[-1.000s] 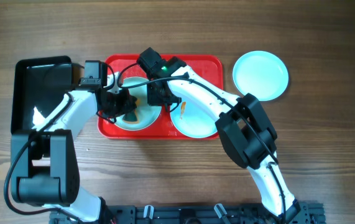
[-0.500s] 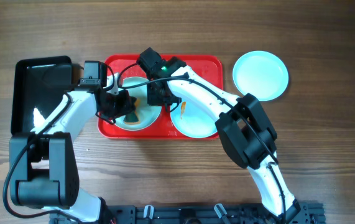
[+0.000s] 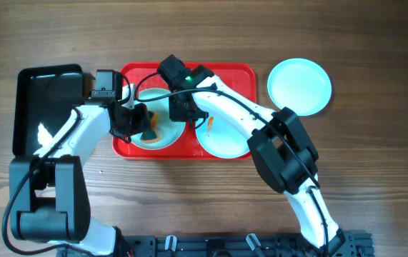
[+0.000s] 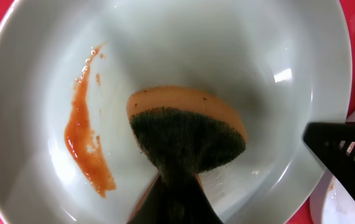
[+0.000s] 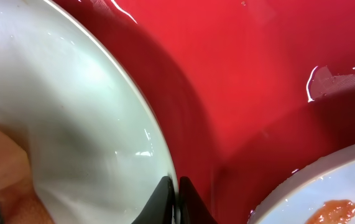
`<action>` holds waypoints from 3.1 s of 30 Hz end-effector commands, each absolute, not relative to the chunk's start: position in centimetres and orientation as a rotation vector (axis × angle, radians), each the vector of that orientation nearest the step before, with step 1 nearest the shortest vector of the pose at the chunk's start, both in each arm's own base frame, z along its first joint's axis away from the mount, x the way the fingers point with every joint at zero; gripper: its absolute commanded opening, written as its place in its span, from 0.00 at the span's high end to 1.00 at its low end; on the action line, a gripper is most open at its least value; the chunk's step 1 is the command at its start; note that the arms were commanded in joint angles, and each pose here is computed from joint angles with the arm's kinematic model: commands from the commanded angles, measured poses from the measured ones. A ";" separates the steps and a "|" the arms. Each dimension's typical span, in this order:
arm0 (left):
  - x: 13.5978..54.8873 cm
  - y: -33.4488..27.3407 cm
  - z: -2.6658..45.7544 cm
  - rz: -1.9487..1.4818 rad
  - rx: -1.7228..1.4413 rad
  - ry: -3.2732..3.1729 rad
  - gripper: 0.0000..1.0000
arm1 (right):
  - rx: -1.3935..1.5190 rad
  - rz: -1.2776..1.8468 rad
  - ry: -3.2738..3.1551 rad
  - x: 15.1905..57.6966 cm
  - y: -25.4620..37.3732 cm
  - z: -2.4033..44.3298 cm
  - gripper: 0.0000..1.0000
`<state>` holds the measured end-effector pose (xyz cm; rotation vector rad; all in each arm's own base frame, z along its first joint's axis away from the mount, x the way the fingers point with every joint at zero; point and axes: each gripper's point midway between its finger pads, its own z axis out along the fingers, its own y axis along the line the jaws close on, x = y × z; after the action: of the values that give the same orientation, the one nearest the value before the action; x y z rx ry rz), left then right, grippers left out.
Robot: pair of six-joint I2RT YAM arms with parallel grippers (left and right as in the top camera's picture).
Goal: Clean dirty plates on tray and stack at the side
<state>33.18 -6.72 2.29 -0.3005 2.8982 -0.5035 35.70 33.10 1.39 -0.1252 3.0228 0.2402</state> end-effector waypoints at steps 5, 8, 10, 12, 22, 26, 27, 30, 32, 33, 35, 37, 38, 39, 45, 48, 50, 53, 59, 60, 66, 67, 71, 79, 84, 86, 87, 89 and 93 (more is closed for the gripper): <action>33.5 -7.4 3.1 -0.496 -0.248 2.872 0.96 | -0.109 0.237 2.978 36.4 32.9 2.9 0.94; 33.7 -8.1 3.0 -0.503 -0.241 2.865 0.96 | -0.109 0.240 2.976 36.5 32.9 3.0 0.94; 33.9 -8.4 2.8 -0.513 -0.283 2.858 0.96 | -0.108 0.240 2.976 36.5 32.9 3.0 0.94; 34.2 -8.6 2.4 -0.515 -0.284 2.858 0.96 | -0.109 0.240 2.976 36.5 32.9 3.0 0.94; 34.3 -3.0 0.5 -0.037 -0.343 2.868 0.96 | -0.109 0.233 2.982 36.4 32.8 2.9 0.96; 33.5 1.1 0.8 0.311 -0.370 2.844 0.96 | -0.109 0.233 2.981 36.4 32.8 2.9 0.96; 33.5 1.7 0.9 0.362 -0.374 2.834 0.96 | -0.108 0.233 2.981 36.4 32.8 2.9 0.96; 33.6 2.4 1.2 0.415 -0.378 2.811 0.96 | -0.113 0.231 2.983 36.3 32.7 2.9 0.96; 33.7 2.4 1.4 0.418 -0.380 2.806 0.96 | -0.128 0.226 2.986 36.3 32.7 2.9 0.96; 33.8 2.4 1.5 0.415 -0.379 2.803 0.96 | -0.137 0.224 2.985 36.3 32.7 2.9 0.96; 33.9 2.1 2.2 0.405 -0.378 2.791 0.96 | -0.147 0.221 2.983 36.3 32.6 2.9 0.96; 34.1 1.6 2.9 0.375 -0.368 2.772 0.96 | -0.146 0.222 2.980 36.4 32.7 2.9 0.96; 34.3 1.2 3.5 0.352 -0.358 2.758 0.96 | -0.145 0.223 2.979 36.4 32.7 2.9 0.96; 34.5 0.7 4.2 0.324 -0.346 2.741 0.96 | -0.142 0.224 2.979 36.4 32.7 2.9 0.96; 35.7 -4.4 9.0 0.039 -0.233 2.623 0.96 | -0.140 0.229 2.974 36.5 32.8 2.9 0.96; 35.5 -6.5 9.4 -0.062 -0.186 2.627 0.96 | -0.122 0.237 2.969 36.6 32.9 3.0 0.96; 35.4 -6.8 8.7 -0.068 -0.217 2.646 0.96 | -0.103 0.241 2.969 36.7 32.9 3.0 0.96; 35.2 -6.8 7.0 -0.062 -0.275 2.689 0.96 | -0.104 0.242 2.968 36.7 33.0 3.0 0.96; 35.0 -7.1 3.5 -0.055 -0.278 2.776 0.96 | -0.106 0.243 2.968 36.7 33.0 3.0 0.96; 35.2 -7.4 2.9 -0.073 -0.275 2.783 0.96 | -0.106 0.243 2.967 36.7 33.0 3.0 0.96; 36.8 -9.0 0.9 -0.176 -0.257 2.770 0.96 | -0.107 0.239 2.970 36.6 32.9 3.0 0.96; 37.1 -9.0 0.8 -0.177 -0.257 2.760 0.96 | -0.108 0.239 2.970 36.6 32.9 3.0 0.96; 38.1 -8.2 1.0 -0.146 -0.275 2.719 0.96 | -0.108 0.235 2.974 36.6 32.8 3.0 0.96; 39.0 -1.5 1.6 0.176 -0.424 2.630 0.96 | -0.109 0.224 2.983 36.4 32.7 2.9 0.96; 38.7 1.4 1.8 0.296 -0.488 2.607 0.96 | -0.109 0.216 2.987 36.3 32.5 2.9 0.96; 38.4 1.6 1.7 0.308 -0.493 2.616 0.96 | -0.106 0.205 2.983 36.4 32.4 2.9 0.96; 38.3 1.8 1.8 0.328 -0.495 2.612 0.96 | -0.106 0.198 2.980 36.4 32.3 2.9 0.96; 38.4 2.3 2.6 0.360 -0.501 2.589 0.96 | -0.103 0.178 2.977 36.5 32.1 2.8 0.96; 38.8 2.9 5.5 0.386 -0.514 2.501 0.96 | -0.095 0.108 2.967 36.6 31.2 2.8 0.96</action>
<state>38.27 -0.41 2.08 -0.4438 2.6371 0.2136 35.87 33.12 1.44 -0.1223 3.0089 0.2246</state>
